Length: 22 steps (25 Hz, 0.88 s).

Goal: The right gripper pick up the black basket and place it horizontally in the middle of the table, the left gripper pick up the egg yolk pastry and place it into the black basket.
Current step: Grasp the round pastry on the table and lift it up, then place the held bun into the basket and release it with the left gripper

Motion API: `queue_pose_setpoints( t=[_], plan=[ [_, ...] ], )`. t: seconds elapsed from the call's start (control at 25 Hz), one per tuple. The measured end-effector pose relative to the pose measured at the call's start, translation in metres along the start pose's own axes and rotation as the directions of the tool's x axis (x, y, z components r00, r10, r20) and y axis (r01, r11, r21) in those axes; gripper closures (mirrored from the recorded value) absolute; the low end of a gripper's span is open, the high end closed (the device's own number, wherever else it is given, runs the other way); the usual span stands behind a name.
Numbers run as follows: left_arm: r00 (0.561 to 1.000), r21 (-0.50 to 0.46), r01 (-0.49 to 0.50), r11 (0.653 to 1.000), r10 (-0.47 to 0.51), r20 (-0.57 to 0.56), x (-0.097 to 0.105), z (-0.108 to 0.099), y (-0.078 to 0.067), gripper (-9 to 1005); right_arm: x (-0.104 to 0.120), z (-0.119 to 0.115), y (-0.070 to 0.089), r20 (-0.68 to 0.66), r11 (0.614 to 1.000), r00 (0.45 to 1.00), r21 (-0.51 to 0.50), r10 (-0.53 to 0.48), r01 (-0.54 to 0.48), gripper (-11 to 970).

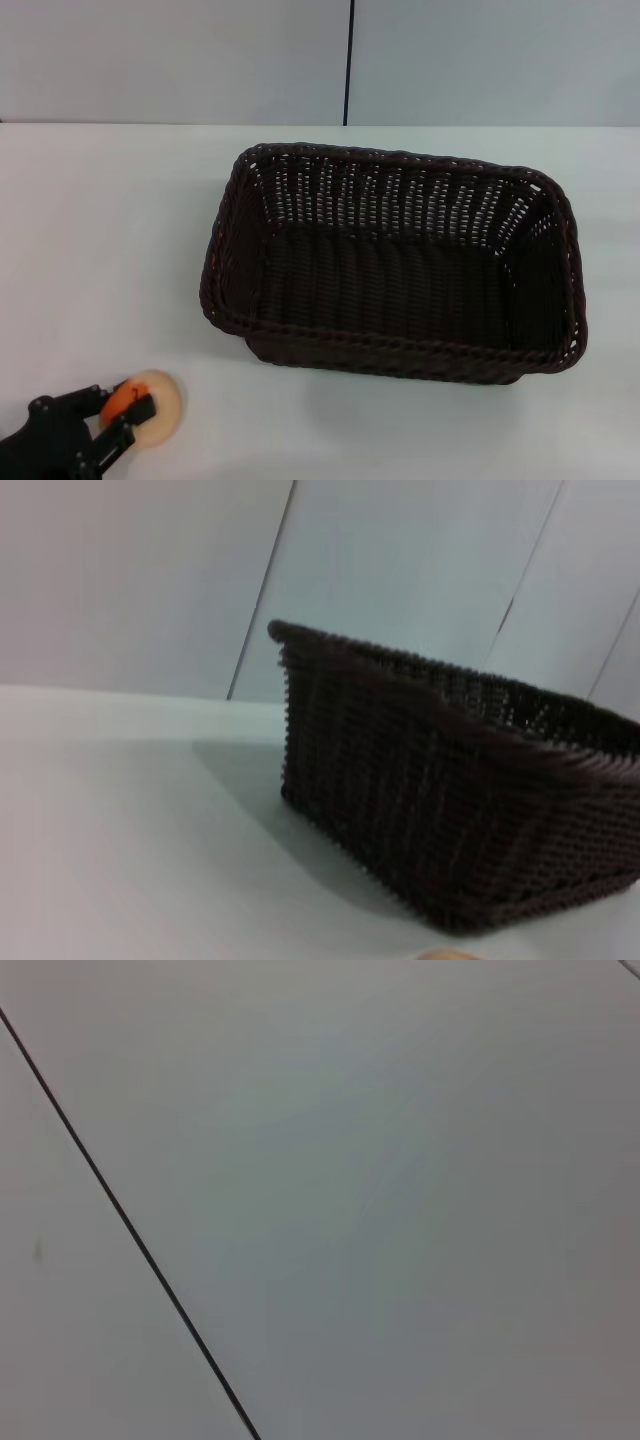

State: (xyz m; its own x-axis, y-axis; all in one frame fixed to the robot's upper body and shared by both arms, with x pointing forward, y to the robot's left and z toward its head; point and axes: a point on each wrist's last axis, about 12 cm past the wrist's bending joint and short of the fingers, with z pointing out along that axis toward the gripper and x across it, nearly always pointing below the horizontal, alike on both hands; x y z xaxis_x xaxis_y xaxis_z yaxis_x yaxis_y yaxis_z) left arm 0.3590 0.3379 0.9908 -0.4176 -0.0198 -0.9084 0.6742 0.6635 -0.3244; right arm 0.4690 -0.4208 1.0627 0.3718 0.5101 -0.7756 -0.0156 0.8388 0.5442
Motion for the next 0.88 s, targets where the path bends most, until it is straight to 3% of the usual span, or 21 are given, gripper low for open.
queue_pose_setpoints(
  t=[0.32, 0.52, 0.68, 0.84, 0.88],
  plan=[
    [0.988, 0.0, -0.005, 1.0, 0.005, 0.154, -0.02, -0.002, 0.002, 760, 0.0, 0.001, 0.0, 0.0, 1.0, 1.0, -0.001, 0.001, -0.001, 555],
    [0.931, -0.035, 0.022, 0.999, -0.008, 0.365, -0.045, 0.003, 0.01, 797, 0.0, -0.001, 0.0, 0.002, 1.0, 1.0, -0.001, 0.0, 0.0, 555],
    [0.871, 0.005, 0.042, 0.999, -0.039, 0.49, -0.065, 0.034, 0.013, 825, -0.001, -0.002, -0.001, 0.003, 1.0, 1.0, 0.001, 0.0, 0.0, 555],
    [0.876, 0.152, 0.011, 0.988, -0.083, 0.475, -0.089, 0.089, 0.009, 863, 0.001, -0.004, 0.0, 0.0, 1.0, 1.0, 0.004, 0.011, -0.011, 555],
    [0.876, 0.152, 0.011, 0.988, -0.083, 0.475, -0.089, 0.089, 0.009, 871, 0.001, -0.004, 0.0, 0.0, 1.0, 1.0, 0.004, 0.012, -0.012, 555]
  ],
)
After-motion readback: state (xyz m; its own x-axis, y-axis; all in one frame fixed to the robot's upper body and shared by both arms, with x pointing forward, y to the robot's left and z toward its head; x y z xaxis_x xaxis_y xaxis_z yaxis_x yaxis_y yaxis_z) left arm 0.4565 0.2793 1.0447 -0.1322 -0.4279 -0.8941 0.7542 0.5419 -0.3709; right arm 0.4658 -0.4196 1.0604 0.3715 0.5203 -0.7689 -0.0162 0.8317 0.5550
